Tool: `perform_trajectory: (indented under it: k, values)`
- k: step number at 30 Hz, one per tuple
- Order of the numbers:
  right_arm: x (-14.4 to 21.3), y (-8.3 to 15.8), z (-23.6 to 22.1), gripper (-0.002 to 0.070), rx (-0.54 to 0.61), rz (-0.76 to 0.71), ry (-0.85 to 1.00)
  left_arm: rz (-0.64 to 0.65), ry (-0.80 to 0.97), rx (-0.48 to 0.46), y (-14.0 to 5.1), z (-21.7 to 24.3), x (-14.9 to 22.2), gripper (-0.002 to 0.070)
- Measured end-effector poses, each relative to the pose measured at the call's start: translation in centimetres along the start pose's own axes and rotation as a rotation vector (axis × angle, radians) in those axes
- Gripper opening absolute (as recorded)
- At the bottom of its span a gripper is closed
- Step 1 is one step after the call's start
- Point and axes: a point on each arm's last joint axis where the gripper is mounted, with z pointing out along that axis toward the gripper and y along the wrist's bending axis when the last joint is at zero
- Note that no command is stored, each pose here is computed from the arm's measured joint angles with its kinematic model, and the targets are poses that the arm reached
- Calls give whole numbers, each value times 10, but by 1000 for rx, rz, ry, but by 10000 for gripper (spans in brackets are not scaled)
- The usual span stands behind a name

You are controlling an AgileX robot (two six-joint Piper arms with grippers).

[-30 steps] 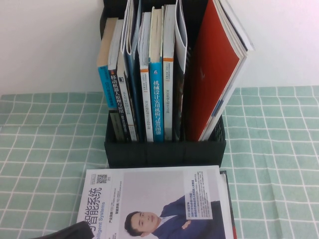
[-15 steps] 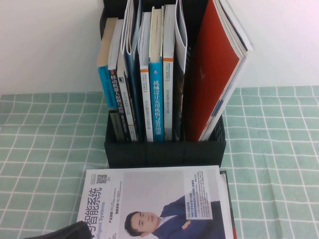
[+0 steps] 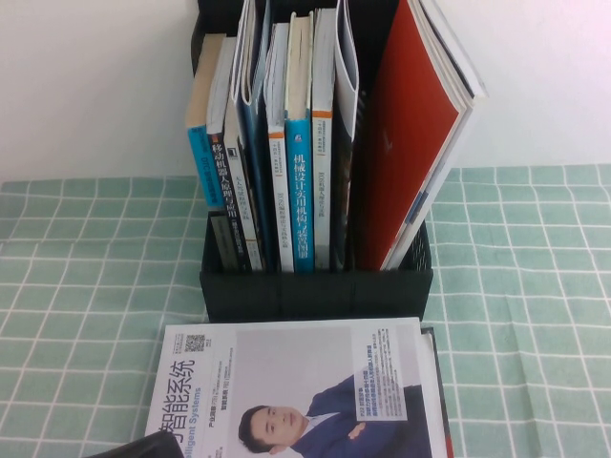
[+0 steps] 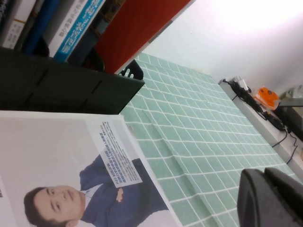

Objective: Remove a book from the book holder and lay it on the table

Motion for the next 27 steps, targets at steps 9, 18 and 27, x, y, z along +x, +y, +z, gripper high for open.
perform_trajectory:
  k: [9,18,27]
  values:
    - [-2,-23,-13,-1,331,119,-93,59,5,4,0,0,0,-3]
    - [11,-20,2,-1,405,158,-226,262,23,16,-1,0,2,-3]
    - [21,-10,9,-1,288,346,-146,484,45,26,-1,0,4,-3]
